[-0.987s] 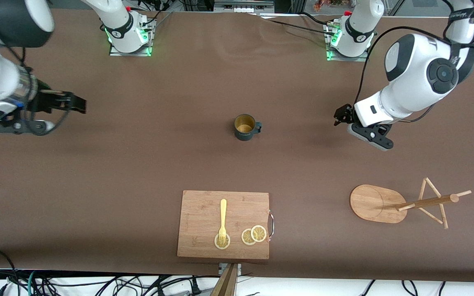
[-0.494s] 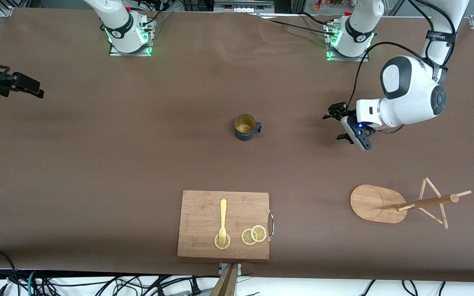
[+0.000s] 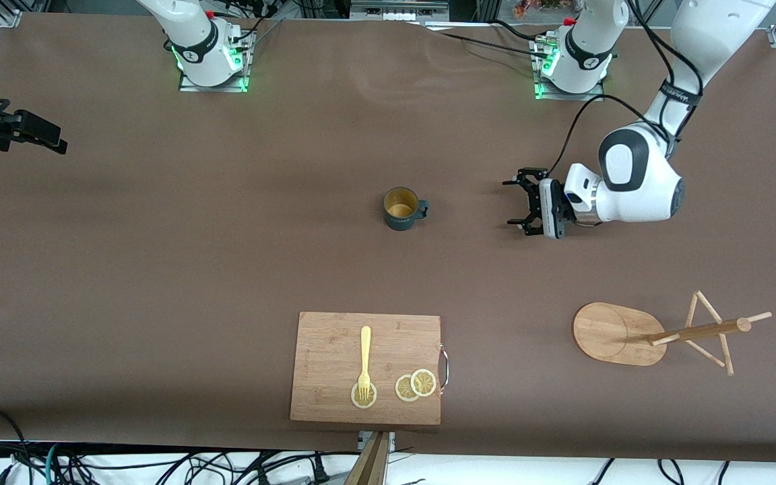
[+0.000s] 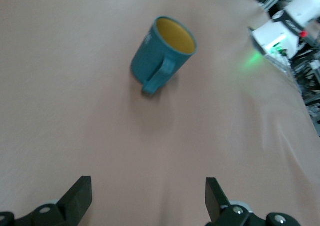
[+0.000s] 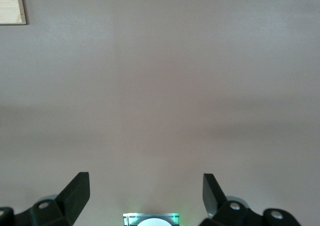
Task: Pass cup and hang on rack
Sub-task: 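Move the left gripper to the mug handle and grasp it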
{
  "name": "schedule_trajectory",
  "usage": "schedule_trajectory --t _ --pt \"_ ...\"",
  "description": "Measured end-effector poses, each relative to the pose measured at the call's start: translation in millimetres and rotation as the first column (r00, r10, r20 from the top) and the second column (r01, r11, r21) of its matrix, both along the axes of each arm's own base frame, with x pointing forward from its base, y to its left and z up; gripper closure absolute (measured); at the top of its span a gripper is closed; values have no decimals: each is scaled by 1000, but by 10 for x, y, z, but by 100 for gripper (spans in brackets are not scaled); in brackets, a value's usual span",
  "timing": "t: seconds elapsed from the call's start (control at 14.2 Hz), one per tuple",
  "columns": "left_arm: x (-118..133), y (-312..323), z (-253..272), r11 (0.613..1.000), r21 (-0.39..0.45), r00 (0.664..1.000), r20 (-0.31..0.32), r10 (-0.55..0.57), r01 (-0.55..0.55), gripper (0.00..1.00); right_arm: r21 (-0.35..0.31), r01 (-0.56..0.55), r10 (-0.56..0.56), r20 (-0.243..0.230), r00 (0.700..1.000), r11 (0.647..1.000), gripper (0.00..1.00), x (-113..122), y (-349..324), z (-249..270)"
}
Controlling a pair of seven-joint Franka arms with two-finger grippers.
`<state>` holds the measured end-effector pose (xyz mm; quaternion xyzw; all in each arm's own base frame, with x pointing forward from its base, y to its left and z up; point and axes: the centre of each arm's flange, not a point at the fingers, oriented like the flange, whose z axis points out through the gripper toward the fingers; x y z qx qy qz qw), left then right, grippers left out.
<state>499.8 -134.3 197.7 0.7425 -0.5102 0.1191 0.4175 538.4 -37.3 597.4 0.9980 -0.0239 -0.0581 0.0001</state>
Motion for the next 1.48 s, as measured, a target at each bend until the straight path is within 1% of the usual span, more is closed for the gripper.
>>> schedule_trajectory --t 0.07,0.21,0.35,0.49,0.63,0.92,0.99,1.13,1.27,1.34,1.41,1.48 --pt "-33 -84 -80 998 -57 1000 24 -14 16 0 0 9 -9 0 1000 1000 0 -3 -49 -1" --pt "-115 -293 -241 983 -181 998 68 -7 19 0 1 24 -24 -1 1000 1000 0 -7 -131 -7" --pt "-231 -475 -482 956 -293 994 107 19 13 0 1 24 -24 -5 1000 1000 0 -12 -134 -11" --pt "-327 -667 -717 927 -374 986 161 30 33 0 1 24 -24 -8 1000 1000 0 -14 -133 -15" --pt "-330 -872 -861 902 -427 974 225 32 69 0 3 17 -17 -9 1000 1000 0 -8 -96 -20" --pt "-345 -1289 -1102 862 -494 945 322 62 112 0 3 -16 16 -8 1000 1000 0 5 82 -15" --pt "-341 -1391 -1159 854 -508 938 338 75 115 0 3 -16 16 -8 1000 1000 0 5 82 -15" --pt "-354 -1532 -1258 844 -524 934 346 85 117 0 3 -15 15 -7 1000 1000 0 5 81 -13" --pt "-345 -1552 -1321 848 -518 933 350 87 115 0 3 -15 15 -7 1000 1000 0 5 81 -13" --pt "-315 -1541 -1324 851 -513 930 356 90 114 7 3 -15 15 -7 1000 1000 0 5 81 -13" --pt "-274 -1530 -1313 852 -511 927 364 95 113 19 3 -15 15 -7 1000 1000 0 5 80 -13" --pt "-236 -1523 -1301 853 -509 924 370 99 113 30 3 -15 15 -7 1000 1000 0 5 80 -13"
